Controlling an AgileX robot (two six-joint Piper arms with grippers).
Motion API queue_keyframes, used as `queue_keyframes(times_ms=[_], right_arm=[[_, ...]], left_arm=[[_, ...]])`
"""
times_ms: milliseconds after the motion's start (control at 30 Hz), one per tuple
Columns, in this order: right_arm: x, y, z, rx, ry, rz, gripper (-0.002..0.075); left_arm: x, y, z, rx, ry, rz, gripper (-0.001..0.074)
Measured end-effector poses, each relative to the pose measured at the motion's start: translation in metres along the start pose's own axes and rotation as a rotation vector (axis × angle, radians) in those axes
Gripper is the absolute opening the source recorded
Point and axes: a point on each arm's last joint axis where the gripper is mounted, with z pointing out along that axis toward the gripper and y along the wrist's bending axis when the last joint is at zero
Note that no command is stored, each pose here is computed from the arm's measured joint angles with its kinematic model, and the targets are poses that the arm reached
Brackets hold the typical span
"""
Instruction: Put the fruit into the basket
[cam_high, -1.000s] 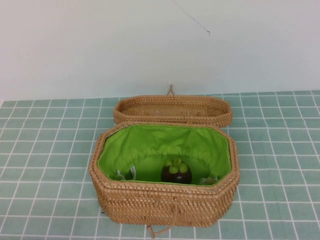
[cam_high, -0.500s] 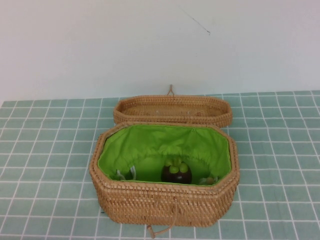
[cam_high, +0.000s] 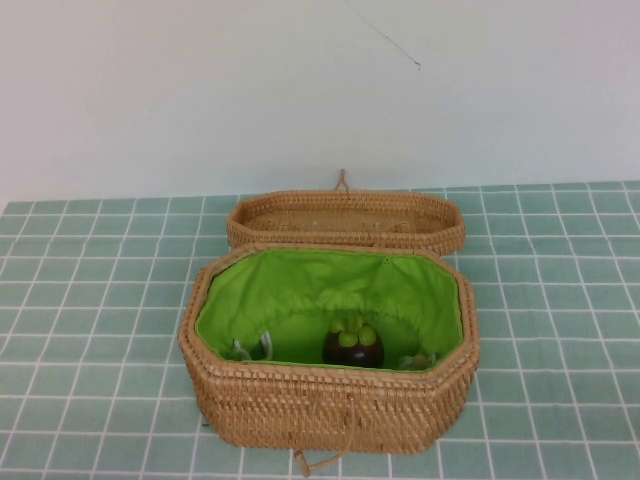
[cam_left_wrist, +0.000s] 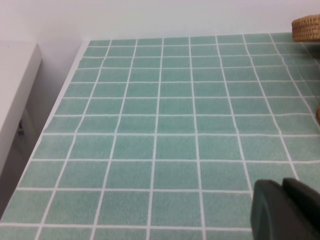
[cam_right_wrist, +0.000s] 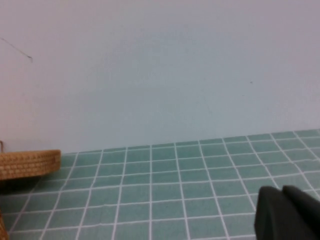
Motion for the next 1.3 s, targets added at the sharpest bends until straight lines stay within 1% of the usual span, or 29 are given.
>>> queue_keyframes(times_ms=[67, 100, 300, 533, 633, 1300], right_arm=[[0.008, -0.002, -0.003, 0.019, -0.003, 0.0, -0.0003], [0.011, -0.004, -0.005, 0.042, 0.03, 0.0, -0.0003], [0.019, -0.006, -0.007, 0.074, 0.106, -0.031, -0.0003], [0.033, -0.01, -0.01, 0.095, 0.277, -0.151, -0.0003], [0.033, -0.009, -0.01, 0.079, 0.277, -0.187, -0.0003], [0.033, -0.008, -0.01, 0.075, 0.275, -0.182, -0.0003]], left_arm=[[0.0, 0.0, 0.0, 0.0, 0.0, 0.0, 0.0], [0.0, 0.0, 0.0, 0.0, 0.0, 0.0, 0.0], [0.0, 0.0, 0.0, 0.0, 0.0, 0.0, 0.0], [0.0, 0.0, 0.0, 0.0, 0.0, 0.0, 0.0], [0.0, 0.0, 0.0, 0.0, 0.0, 0.0, 0.0], [0.0, 0.0, 0.0, 0.0, 0.0, 0.0, 0.0]])
